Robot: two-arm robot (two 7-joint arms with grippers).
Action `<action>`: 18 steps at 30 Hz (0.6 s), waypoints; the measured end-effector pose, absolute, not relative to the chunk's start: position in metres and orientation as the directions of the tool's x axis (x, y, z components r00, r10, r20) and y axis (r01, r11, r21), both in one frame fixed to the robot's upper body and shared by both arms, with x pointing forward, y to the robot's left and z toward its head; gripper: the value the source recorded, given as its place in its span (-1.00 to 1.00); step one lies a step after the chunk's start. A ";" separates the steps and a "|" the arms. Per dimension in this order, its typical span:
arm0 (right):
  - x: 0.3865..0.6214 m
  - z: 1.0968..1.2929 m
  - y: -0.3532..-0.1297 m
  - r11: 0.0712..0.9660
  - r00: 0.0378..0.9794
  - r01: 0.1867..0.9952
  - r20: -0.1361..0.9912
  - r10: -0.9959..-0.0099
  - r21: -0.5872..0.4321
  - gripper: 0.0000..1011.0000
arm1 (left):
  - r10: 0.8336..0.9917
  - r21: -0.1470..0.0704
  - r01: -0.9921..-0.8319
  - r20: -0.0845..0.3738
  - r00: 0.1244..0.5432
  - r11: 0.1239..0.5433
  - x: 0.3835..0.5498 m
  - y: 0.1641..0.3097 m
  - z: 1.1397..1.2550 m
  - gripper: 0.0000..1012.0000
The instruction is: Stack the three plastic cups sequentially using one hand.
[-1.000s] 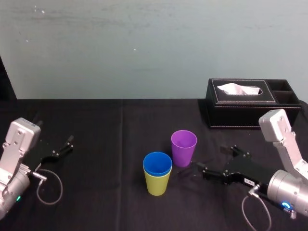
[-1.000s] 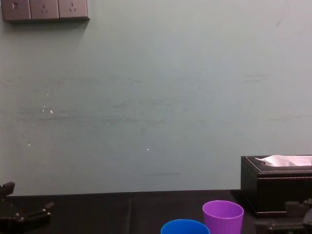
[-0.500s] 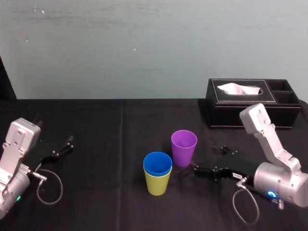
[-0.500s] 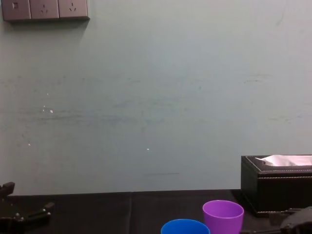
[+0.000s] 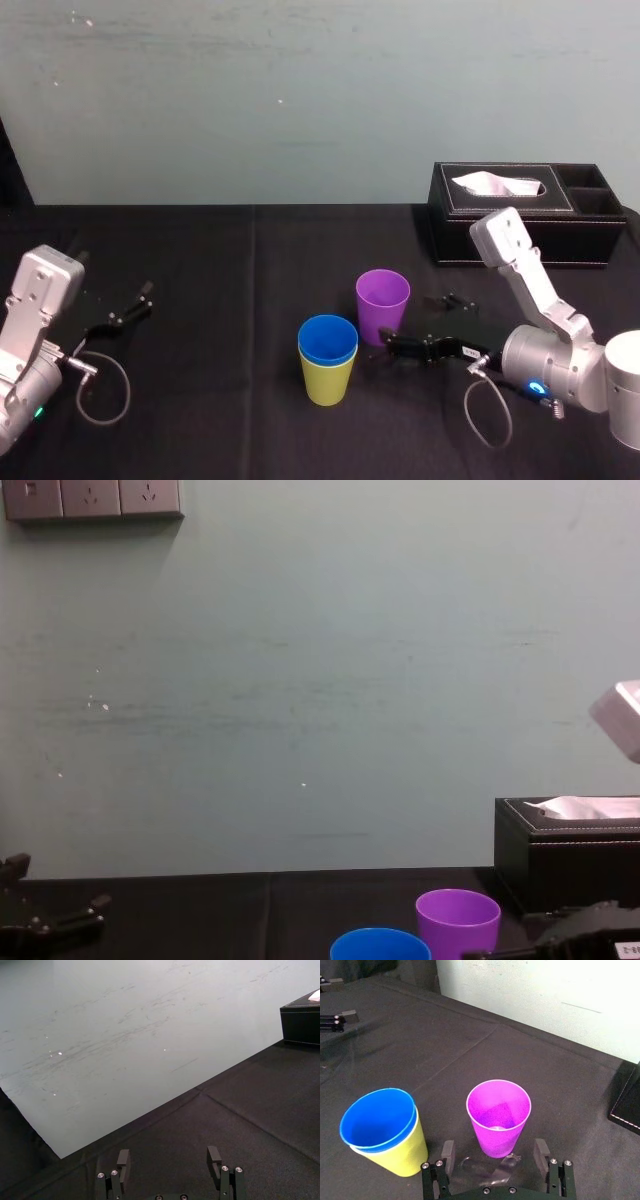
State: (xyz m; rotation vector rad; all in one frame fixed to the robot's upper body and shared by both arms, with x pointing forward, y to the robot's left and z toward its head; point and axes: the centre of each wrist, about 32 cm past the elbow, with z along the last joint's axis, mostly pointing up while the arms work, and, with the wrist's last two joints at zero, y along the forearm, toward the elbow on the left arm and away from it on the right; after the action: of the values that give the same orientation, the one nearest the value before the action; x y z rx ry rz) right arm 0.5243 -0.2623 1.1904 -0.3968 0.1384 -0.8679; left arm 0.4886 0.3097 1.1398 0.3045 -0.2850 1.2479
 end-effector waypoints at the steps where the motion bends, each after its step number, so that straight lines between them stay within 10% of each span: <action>1: 0.526 1.189 -0.261 0.579 0.642 0.715 0.042 -0.765 -0.393 0.99 | 0.880 0.070 -0.955 0.374 0.292 0.287 0.489 0.310 1.140 0.98; 18: 0.538 1.181 -0.255 0.579 0.640 0.718 0.040 -0.767 -0.386 0.99 | 0.880 0.070 -0.955 0.374 0.292 0.287 0.489 0.310 1.140 0.98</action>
State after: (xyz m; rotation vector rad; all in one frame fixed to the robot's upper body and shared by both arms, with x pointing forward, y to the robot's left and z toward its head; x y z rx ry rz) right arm 0.5380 -0.2552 1.1807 -0.3880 0.1364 -0.8713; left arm 0.4886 0.3097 1.1398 0.3045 -0.2851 1.2480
